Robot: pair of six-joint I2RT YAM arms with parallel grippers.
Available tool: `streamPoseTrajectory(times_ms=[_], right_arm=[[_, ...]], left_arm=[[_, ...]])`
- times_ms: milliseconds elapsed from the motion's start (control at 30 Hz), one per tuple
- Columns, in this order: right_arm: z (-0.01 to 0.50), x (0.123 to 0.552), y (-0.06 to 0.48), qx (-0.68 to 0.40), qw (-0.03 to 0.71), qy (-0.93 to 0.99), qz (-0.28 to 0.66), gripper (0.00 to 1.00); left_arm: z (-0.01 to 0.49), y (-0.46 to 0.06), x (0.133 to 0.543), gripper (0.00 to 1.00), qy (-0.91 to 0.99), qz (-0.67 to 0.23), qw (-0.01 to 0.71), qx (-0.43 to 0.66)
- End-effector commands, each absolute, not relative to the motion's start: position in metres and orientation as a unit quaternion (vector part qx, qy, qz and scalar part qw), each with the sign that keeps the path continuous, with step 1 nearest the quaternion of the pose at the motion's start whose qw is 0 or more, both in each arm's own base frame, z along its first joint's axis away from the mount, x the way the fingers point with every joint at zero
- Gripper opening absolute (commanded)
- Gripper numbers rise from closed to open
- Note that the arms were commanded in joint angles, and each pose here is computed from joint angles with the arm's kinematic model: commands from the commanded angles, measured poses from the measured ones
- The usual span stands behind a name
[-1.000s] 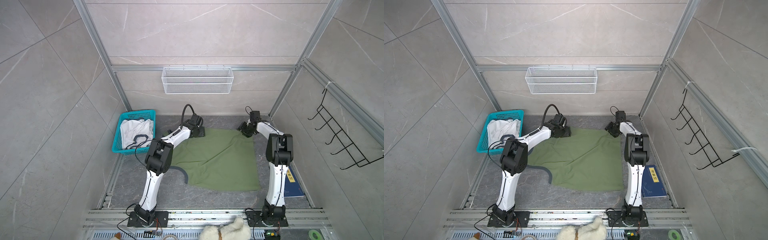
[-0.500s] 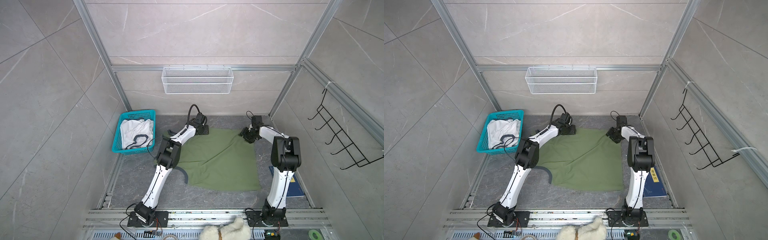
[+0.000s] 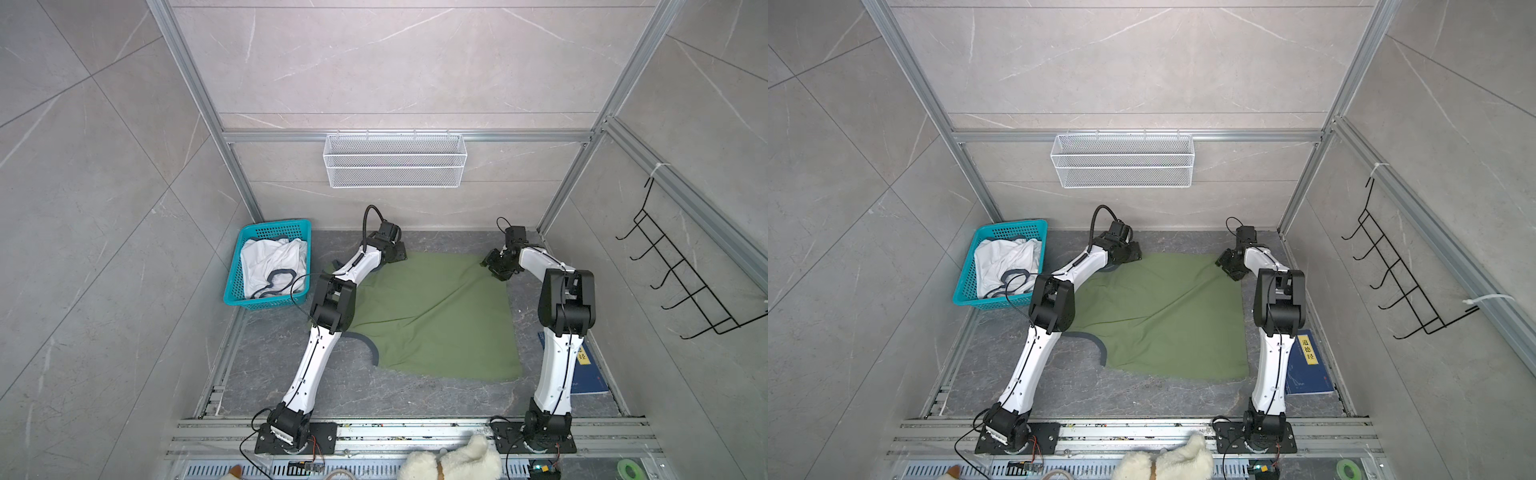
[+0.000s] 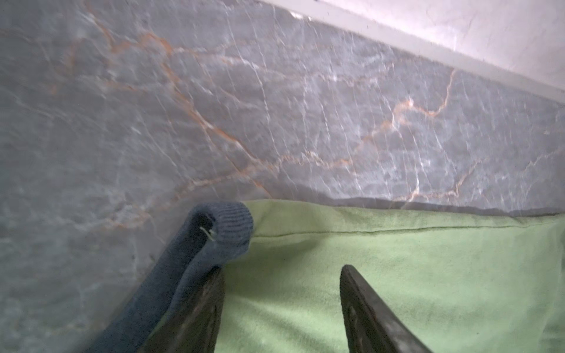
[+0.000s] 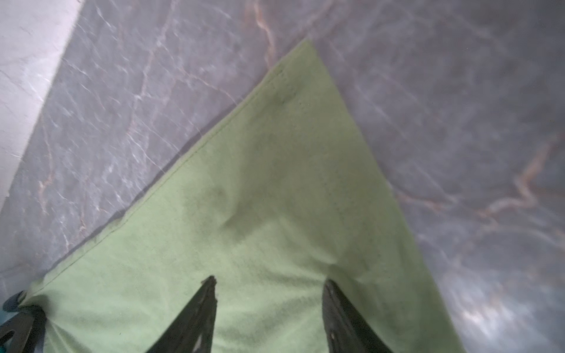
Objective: Fold and stack tank tops
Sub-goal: Smooth out the tank top at the center of the table.
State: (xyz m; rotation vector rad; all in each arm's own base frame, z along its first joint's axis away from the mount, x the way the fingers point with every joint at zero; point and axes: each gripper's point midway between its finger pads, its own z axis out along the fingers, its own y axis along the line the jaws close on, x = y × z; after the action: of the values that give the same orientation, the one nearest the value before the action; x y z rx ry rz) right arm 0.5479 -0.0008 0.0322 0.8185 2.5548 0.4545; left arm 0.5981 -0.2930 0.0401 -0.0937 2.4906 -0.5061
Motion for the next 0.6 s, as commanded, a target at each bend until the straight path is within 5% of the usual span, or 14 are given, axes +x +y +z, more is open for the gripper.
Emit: streamPoseTrajectory(times_ms=[0,300,567], right_arm=[[0.003,0.542,0.002,0.297,0.167,0.926,0.16,0.58],[0.058,0.567,0.009,0.239,0.216,0.928,0.185,0.63],[0.114,0.519,0.019,0.227,0.257,0.915,0.214,0.69]], left_arm=[[0.008,-0.278,0.596,0.64,0.948,-0.179,0.256,-0.061],[0.094,-0.28,0.591,0.75,0.935,-0.199,0.289,-0.045],[0.174,-0.249,0.509,0.91,0.94,-0.169,0.297,-0.027]])
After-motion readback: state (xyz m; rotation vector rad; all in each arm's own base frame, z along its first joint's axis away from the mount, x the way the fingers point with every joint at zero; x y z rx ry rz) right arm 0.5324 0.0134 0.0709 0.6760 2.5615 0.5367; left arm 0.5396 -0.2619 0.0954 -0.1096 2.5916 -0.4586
